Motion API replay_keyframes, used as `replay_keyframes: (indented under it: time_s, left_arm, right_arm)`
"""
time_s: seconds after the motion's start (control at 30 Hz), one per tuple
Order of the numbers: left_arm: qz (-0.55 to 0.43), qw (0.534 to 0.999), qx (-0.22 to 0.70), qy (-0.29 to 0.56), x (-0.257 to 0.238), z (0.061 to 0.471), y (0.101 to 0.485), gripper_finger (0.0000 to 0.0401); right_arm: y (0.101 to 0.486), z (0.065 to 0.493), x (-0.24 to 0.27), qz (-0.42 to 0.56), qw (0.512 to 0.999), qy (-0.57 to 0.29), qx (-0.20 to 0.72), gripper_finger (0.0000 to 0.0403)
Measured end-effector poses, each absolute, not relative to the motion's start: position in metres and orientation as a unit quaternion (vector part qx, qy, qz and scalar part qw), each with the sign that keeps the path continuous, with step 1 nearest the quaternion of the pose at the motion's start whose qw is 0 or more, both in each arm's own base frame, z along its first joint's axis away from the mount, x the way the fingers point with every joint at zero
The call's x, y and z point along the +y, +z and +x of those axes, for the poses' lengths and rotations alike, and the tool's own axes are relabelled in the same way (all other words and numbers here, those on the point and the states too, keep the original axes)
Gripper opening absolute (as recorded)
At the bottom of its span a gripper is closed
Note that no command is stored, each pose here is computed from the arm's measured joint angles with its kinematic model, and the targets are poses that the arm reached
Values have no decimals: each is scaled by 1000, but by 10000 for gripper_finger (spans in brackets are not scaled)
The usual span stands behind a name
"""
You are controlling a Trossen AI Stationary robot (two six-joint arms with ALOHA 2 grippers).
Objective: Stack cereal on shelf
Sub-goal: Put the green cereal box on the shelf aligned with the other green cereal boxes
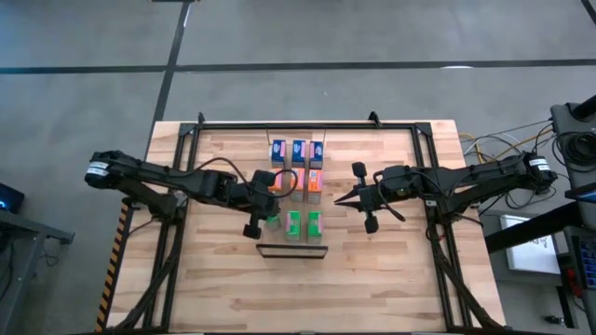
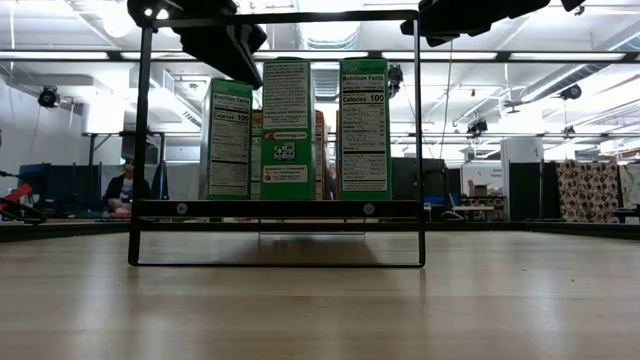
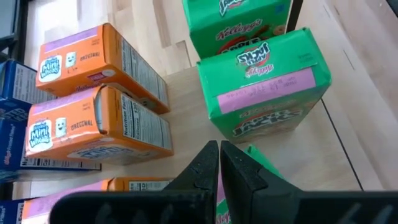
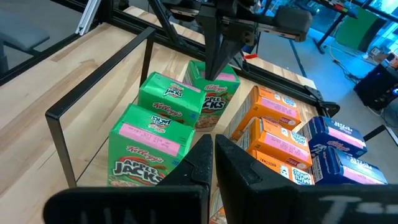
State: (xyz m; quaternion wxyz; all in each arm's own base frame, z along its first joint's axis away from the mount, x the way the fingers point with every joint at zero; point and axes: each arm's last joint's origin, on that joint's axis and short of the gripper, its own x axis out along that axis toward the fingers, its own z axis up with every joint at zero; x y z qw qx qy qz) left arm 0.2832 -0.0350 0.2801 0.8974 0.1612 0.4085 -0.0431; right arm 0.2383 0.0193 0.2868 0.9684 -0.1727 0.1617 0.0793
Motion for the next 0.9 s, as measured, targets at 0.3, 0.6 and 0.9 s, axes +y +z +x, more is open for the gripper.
replay_keyframes:
  time_s: [0.3, 0.6, 0.9]
  left_arm:
    - [171, 899, 403, -19, -32, 274, 289, 0]
    - [207, 877, 430, 53, -24, 249, 301, 0]
    - [214, 861, 457, 63, -21, 245, 288, 0]
  right_arm:
    - [287, 238, 19, -173, 968, 79, 162, 9]
    - [287, 238, 19, -173, 968, 79, 161, 9]
    - [288, 239, 19, -177, 968, 79, 157, 9]
